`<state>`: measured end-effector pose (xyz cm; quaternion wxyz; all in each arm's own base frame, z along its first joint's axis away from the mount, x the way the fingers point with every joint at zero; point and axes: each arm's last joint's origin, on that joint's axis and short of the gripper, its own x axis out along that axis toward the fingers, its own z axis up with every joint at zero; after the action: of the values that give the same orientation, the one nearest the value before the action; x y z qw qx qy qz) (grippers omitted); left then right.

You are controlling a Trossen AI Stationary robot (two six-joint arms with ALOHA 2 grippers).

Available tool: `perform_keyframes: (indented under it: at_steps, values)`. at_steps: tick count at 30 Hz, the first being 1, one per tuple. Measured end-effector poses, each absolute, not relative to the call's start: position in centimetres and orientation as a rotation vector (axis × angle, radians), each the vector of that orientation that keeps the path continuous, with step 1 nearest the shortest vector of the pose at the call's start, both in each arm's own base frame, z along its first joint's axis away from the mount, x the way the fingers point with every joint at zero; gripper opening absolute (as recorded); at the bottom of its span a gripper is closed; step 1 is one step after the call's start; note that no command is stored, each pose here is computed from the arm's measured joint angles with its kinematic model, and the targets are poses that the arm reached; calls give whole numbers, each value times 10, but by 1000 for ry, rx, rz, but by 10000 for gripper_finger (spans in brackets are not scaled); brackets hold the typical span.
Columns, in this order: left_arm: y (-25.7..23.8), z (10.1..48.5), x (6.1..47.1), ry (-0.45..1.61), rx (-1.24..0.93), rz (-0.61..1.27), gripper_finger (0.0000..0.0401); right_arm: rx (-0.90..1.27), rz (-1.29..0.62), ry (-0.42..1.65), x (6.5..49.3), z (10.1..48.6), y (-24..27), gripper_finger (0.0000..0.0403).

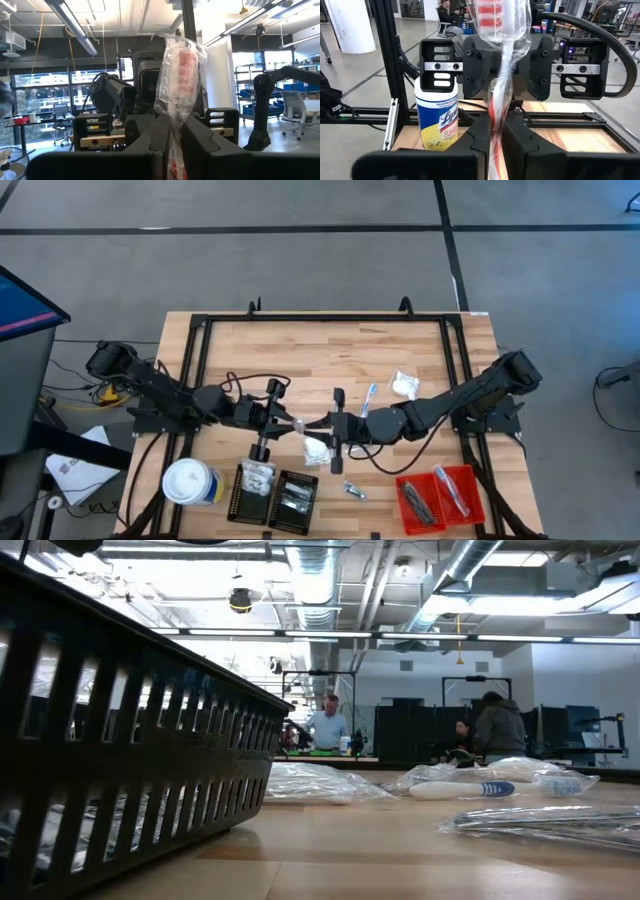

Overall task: Pick & Place Travel size toiletries
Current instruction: Put the red toothbrush into the right red bin

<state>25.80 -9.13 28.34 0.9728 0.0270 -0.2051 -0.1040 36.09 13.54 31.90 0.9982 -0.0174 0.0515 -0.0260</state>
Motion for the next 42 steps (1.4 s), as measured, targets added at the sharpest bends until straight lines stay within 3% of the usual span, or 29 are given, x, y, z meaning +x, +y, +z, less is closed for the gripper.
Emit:
perform_keyframes:
  at_steps: [5, 8, 18, 23, 30, 42]
  values:
    - [-93, 283, 258, -412, 54, -217, 43, -34, -52, 104, 361, 319, 135, 12]
    - [-94, 283, 257, -407, 54, -223, 73, -36, -47, 105, 360, 319, 138, 7]
    - [-92, 286, 252, -351, -8, -95, 268, -51, -132, 127, 360, 316, 135, 10]
    - [-99, 288, 246, -336, 43, 13, 330, -33, -147, 171, 353, 318, 133, 11]
    - [-100, 291, 242, -331, 57, 90, 351, 11, -193, 245, 336, 323, 135, 13]
    - [-99, 291, 242, -325, 50, 125, 330, 101, -221, 380, 316, 318, 137, 14]
